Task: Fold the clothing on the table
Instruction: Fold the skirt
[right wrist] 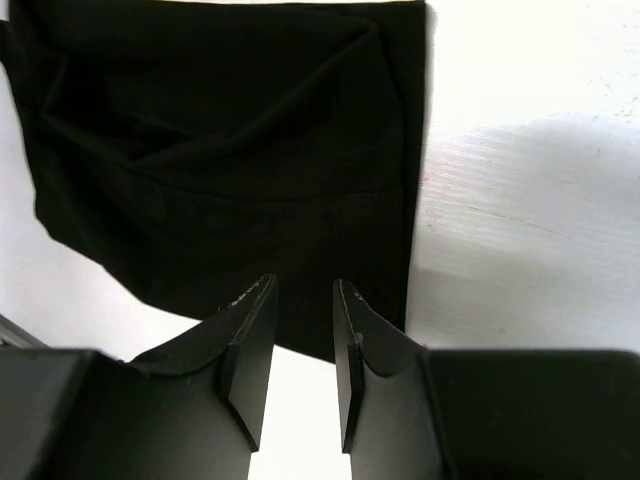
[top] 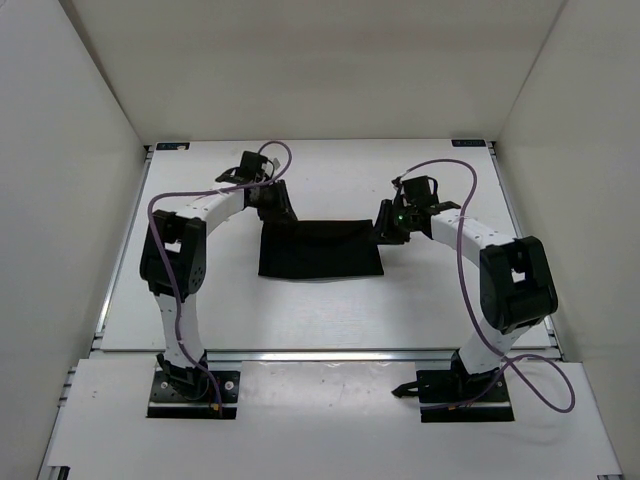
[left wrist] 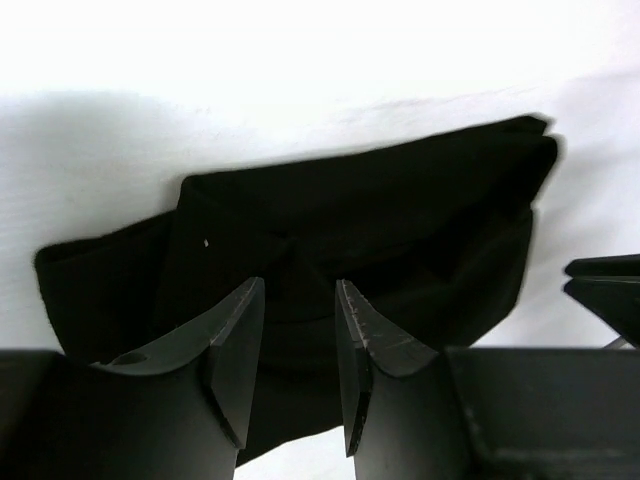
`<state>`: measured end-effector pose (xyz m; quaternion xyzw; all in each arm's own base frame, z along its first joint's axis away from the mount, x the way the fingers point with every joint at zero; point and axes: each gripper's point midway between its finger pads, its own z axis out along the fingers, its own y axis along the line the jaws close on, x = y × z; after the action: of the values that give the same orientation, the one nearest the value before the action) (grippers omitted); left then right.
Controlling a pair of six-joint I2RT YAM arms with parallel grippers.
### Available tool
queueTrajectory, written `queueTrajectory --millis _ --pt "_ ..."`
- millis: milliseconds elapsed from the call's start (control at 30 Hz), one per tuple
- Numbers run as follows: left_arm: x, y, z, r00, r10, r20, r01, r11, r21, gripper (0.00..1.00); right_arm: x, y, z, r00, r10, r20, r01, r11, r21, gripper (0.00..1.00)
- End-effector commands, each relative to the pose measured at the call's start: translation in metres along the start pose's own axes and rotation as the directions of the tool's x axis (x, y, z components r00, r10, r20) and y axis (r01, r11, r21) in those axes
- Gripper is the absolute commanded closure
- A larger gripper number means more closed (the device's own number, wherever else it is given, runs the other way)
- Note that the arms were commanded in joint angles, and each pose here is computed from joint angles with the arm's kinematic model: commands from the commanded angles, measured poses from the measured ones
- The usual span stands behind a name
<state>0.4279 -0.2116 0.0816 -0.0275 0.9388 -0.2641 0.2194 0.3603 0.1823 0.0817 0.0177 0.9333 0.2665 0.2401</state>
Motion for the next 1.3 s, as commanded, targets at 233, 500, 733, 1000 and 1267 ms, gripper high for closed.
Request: queueTrajectory --millis 233,500,733,1000,1267 --pt "0.025 0.009 0.02 0.993 -0.047 -0.104 0.041 0.997 -0.058 0.36 -0.01 0.001 0.009 0.999 -0.048 0.026 0.048 0.999 0.016 0.74" --pt "0.027 0.016 0.033 0.99 -0.055 -0.126 0.042 0.994 -0.105 0.49 -0.004 0.001 0.012 0.999 -0.044 0.012 0.044 0.999 0.008 0.73" --pt "0.037 0.03 0.042 0.985 -0.062 -0.159 0.04 0.989 -0.141 0.7 0.001 -0.004 0.021 0.999 -0.042 -0.023 0.043 0.999 0.015 0.73" --pt "0.03 0.019 0.036 0.986 -0.054 -0.16 0.044 0.997 -0.066 1.0 0.022 -0.016 0.041 0.995 -0.044 -0.085 0.047 0.998 0.034 0.84" --pt "-0.016 -0.018 -0.01 0.997 -0.068 -0.034 0.071 0.995 0.064 1.0 0.039 -0.031 0.053 0.99 -0.03 -0.141 0.04 0.997 0.069 0.83"
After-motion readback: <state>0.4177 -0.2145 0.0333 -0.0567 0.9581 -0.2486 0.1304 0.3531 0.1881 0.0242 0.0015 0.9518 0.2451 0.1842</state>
